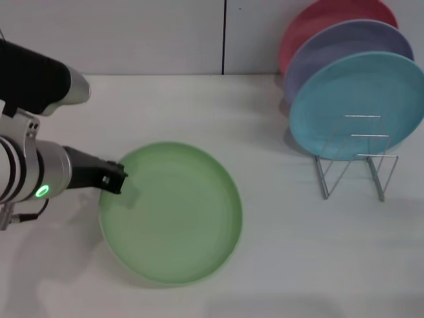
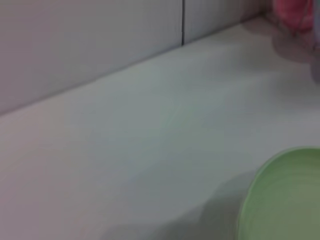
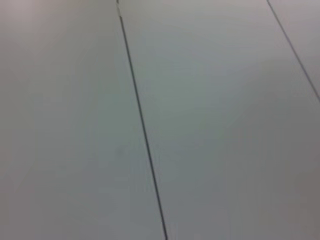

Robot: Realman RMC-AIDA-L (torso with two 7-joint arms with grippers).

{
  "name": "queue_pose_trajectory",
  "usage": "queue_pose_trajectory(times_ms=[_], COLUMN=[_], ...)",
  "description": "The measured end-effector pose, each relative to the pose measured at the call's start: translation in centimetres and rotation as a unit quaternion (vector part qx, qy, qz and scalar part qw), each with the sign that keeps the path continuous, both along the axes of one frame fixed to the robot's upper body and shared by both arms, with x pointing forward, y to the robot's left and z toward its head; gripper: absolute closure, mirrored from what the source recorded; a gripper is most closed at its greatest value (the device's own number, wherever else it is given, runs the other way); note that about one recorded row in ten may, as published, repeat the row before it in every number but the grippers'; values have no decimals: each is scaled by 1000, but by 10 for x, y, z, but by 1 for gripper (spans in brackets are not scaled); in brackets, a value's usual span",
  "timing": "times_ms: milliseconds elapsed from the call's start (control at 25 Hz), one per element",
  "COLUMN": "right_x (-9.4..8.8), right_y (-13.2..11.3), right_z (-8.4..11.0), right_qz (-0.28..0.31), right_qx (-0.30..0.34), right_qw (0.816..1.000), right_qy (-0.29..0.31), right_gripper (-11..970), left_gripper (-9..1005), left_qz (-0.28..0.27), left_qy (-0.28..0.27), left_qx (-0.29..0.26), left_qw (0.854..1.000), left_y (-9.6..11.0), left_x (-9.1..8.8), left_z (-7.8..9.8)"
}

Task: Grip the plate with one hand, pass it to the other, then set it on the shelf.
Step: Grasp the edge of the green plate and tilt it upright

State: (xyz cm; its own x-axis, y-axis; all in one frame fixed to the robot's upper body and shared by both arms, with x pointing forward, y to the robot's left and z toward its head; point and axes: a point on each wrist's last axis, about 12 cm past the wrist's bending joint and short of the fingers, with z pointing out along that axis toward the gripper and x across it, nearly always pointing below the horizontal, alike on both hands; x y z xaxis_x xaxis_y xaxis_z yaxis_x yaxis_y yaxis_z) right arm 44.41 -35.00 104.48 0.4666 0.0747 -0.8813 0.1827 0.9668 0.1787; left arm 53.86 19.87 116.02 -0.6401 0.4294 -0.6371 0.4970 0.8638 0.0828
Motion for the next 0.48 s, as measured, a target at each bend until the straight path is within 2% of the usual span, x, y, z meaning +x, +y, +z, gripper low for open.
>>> queue_pose_trajectory(times_ms=[280,480], right_x=[2,12], right_y=[8,20], right_z=[5,17], right_qz=[33,89], right_qx=[-16,-41], right_qw=[999,994], right_qy=[-19,-55], right_gripper=[220,221], left_gripper=[964,964], left_qz=[-10,-14], left_qy=[-32,-75], left_qx=[-6,-13], left_qw=[999,997], left_y=[-4,-4], left_x=[1,4], left_z=[17,33])
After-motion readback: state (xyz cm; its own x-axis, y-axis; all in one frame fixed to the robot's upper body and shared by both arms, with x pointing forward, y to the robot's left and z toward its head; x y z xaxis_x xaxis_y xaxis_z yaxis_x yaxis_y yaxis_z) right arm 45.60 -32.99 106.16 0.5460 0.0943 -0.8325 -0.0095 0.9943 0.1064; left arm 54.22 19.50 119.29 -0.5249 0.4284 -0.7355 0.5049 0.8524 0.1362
